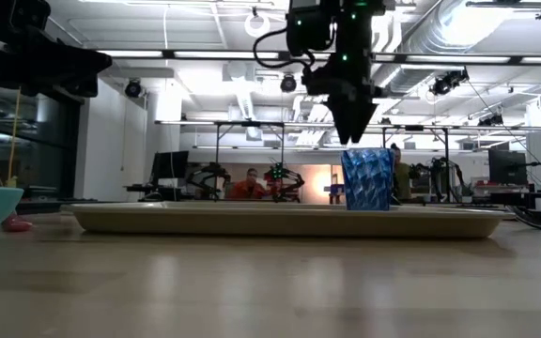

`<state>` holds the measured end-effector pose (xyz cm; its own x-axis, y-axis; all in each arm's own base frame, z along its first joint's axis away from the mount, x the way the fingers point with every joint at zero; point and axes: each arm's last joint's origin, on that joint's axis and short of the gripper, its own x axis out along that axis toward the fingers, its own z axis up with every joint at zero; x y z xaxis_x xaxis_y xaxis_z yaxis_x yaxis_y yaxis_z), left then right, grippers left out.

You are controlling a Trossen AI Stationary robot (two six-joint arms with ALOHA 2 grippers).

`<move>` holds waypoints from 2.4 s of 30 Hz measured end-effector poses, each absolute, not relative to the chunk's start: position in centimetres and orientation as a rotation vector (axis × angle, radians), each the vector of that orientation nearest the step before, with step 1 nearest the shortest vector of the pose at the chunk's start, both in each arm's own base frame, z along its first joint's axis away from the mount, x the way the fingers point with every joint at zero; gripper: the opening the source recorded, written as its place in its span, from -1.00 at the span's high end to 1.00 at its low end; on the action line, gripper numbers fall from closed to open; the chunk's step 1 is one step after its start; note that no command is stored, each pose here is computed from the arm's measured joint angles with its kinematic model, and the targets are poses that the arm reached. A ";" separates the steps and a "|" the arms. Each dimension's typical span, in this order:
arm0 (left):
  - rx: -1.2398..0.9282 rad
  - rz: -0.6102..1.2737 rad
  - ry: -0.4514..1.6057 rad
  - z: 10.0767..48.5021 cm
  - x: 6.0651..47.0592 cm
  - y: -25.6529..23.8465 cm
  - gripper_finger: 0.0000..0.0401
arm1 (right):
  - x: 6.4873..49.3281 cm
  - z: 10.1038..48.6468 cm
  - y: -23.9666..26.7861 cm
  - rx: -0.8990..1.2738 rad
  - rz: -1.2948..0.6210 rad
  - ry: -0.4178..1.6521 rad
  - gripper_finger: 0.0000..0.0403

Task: Pick and place plate/cup/fork/spoon on tray
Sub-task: Put the light blue plate on the light brown serving tray at the bottom left of the blue glass

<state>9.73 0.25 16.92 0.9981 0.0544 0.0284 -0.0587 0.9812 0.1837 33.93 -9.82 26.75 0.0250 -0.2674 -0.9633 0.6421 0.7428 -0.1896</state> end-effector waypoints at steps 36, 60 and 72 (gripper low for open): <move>0.186 0.057 -0.023 16.9 9.7 0.3 0.98 | 18.0 25.7 -0.8 0.167 -0.383 0.124 0.07; 0.186 0.057 -0.023 16.9 9.7 0.2 0.98 | 19.6 24.8 -0.8 0.069 -0.214 -0.006 0.07; 0.183 0.058 -0.037 17.1 9.7 0.2 0.98 | 19.6 25.1 -0.7 0.064 -0.192 -0.036 0.07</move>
<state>9.73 0.25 17.06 0.9976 0.0542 0.0423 -0.0610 0.9817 0.1803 19.61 -0.73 25.09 0.9809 -0.1922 0.0300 0.1899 0.9795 0.0667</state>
